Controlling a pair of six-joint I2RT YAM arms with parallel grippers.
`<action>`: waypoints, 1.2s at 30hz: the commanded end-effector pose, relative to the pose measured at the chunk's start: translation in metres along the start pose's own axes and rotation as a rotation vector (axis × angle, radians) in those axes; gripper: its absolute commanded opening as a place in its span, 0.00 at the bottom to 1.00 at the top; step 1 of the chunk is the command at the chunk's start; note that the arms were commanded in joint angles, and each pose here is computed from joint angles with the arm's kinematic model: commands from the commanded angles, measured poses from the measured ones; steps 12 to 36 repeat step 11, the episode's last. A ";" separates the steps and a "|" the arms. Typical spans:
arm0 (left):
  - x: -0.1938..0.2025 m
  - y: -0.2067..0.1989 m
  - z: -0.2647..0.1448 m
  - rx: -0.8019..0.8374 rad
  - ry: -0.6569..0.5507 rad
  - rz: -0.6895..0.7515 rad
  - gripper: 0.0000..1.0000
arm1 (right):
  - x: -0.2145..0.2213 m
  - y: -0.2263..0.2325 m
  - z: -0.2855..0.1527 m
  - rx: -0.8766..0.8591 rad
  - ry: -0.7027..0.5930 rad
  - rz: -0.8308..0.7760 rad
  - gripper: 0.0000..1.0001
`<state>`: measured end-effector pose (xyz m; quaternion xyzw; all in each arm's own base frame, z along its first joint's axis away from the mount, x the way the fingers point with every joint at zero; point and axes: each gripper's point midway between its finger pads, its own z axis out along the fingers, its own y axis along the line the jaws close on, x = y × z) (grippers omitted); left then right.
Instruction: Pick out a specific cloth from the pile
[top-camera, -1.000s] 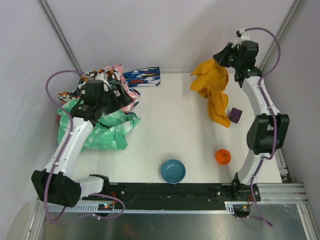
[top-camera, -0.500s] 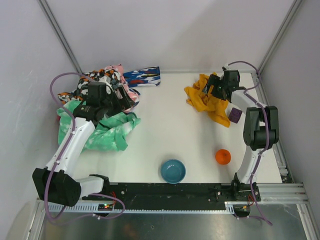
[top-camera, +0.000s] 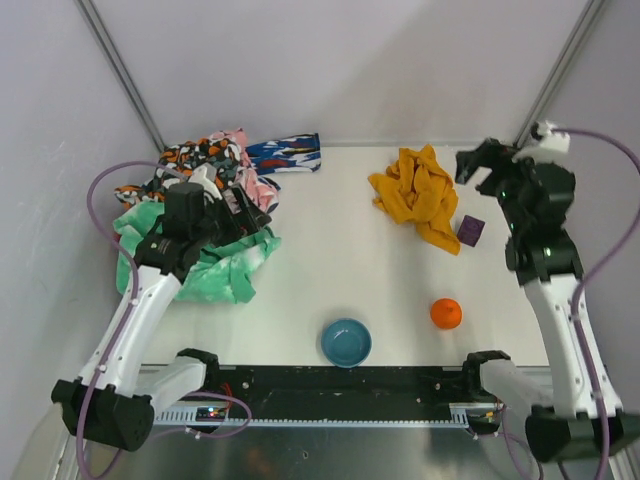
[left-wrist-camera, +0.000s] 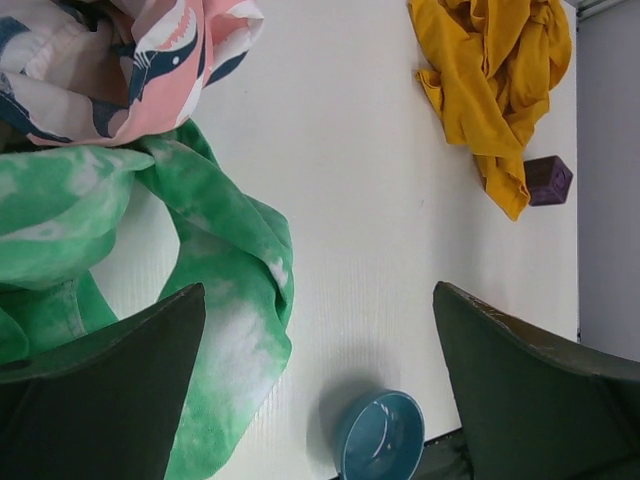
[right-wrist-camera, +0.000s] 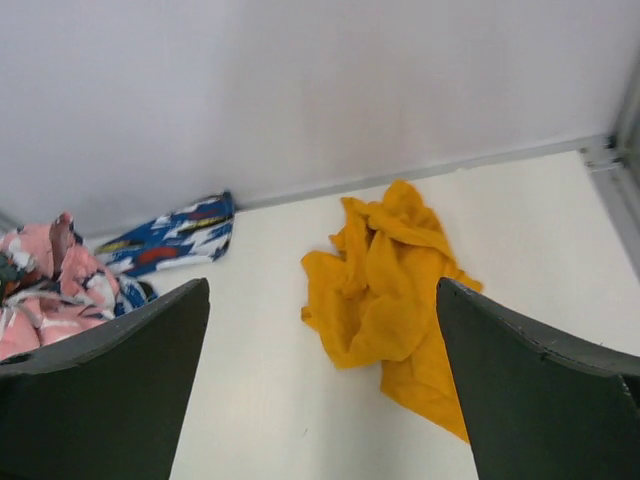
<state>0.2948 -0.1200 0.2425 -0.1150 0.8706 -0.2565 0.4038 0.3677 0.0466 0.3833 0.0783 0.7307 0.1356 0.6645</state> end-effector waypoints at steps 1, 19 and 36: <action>0.001 -0.010 -0.012 0.055 -0.031 0.006 1.00 | 0.062 -0.051 -0.032 0.227 0.096 0.041 0.99; 0.011 -0.004 -0.020 0.051 -0.043 -0.014 1.00 | 0.087 -0.082 -0.082 0.340 -0.090 0.200 0.99; 0.011 -0.004 -0.020 0.051 -0.043 -0.014 1.00 | 0.087 -0.082 -0.082 0.340 -0.090 0.200 0.99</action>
